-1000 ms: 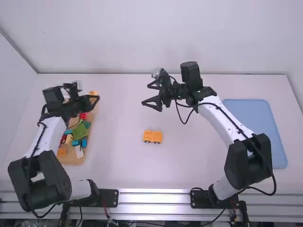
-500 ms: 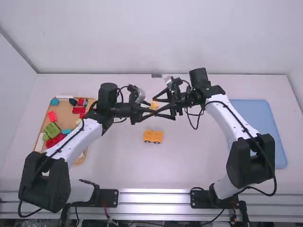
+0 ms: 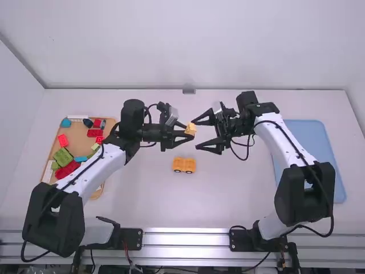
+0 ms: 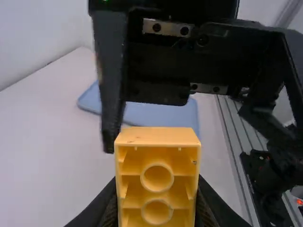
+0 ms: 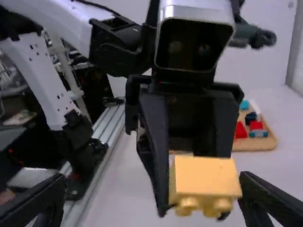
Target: Assemble lego blocks to make yellow taxi
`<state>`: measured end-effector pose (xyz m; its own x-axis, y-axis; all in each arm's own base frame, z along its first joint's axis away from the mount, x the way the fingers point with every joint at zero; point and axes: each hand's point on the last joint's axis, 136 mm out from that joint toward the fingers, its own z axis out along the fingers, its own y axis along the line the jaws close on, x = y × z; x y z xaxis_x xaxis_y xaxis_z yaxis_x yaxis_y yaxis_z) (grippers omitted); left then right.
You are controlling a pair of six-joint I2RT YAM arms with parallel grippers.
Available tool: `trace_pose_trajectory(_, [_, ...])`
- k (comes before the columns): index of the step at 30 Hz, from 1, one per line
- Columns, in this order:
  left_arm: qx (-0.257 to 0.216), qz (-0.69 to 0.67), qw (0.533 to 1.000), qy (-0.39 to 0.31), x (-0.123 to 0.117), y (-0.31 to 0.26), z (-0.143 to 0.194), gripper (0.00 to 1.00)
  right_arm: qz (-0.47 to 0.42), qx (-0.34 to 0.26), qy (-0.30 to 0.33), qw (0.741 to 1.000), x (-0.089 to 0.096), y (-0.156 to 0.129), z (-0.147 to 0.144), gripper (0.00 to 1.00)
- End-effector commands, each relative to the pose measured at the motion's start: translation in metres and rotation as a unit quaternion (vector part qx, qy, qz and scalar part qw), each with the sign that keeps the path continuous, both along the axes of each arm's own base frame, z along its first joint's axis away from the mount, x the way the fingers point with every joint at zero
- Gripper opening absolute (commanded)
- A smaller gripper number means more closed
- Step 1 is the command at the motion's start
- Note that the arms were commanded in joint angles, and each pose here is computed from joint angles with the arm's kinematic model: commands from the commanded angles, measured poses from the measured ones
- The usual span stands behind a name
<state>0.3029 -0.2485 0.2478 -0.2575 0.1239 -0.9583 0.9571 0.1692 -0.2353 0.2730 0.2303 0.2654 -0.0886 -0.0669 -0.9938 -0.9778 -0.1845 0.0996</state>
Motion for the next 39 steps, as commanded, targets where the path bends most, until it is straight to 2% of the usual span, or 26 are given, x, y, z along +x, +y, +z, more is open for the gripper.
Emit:
trace_pose_trajectory(1, [-0.009,-0.022,1.000,-0.002,-0.012,-0.002,0.007,0.04,0.004,0.036,-0.063,0.997,0.003,0.000,0.011,0.98])
trace_pose_trajectory(3, [-0.008,-0.018,1.000,-0.002,-0.011,-0.002,0.006,0.04,0.000,0.038,-0.064,0.997,0.009,-0.002,0.012,0.99])
trace_pose_trajectory(7, [-0.006,-0.026,0.999,-0.029,-0.013,-0.002,0.005,0.02,-0.011,0.021,-0.023,0.999,0.030,-0.002,0.017,0.98])
trace_pose_trajectory(11, [-0.004,-0.026,0.998,-0.055,-0.011,-0.002,0.006,0.02,-0.019,0.003,-0.010,1.000,0.044,0.007,0.021,0.99])
trace_pose_trajectory(13, [-0.005,-0.017,0.997,-0.073,-0.006,-0.002,0.010,0.02,-0.037,-0.024,0.022,0.999,0.052,0.016,0.017,0.99])
trace_pose_trajectory(15, [-0.002,0.004,0.997,-0.075,0.001,-0.001,0.011,0.02,-0.035,-0.029,0.032,0.998,0.049,0.018,0.015,0.97])
trace_pose_trajectory(18, [0.005,0.029,0.996,-0.085,0.011,0.001,0.011,0.02,0.002,0.006,0.041,0.999,0.034,0.014,0.024,0.94])
trace_pose_trajectory(21, [0.000,0.013,0.995,-0.095,0.006,-0.001,0.013,0.02,-0.003,0.006,0.045,0.999,0.037,0.010,0.024,0.90])
trace_pose_trajectory(23, [-0.001,0.011,0.995,-0.096,0.006,-0.001,0.014,0.02,-0.005,0.005,0.051,0.999,0.037,0.009,0.023,0.82])
trace_pose_trajectory(31, [-0.010,0.014,0.996,-0.085,0.009,-0.002,0.015,0.02,0.016,0.010,0.035,0.999,0.029,0.020,0.018,0.70])
trace_pose_trajectory(32, [-0.012,0.013,0.996,-0.089,0.010,-0.003,0.016,0.02,0.018,0.010,0.031,0.999,0.028,0.021,0.017,0.66])
trace_pose_trajectory(34, [-0.013,0.013,0.996,-0.090,0.011,-0.001,0.016,0.02,0.020,0.013,0.026,0.999,0.028,0.022,0.018,0.47])
trace_pose_trajectory(39, [-0.016,0.005,0.996,-0.090,0.008,-0.002,0.017,0.02,0.016,0.015,0.023,0.999,0.030,0.019,0.019,0.41])
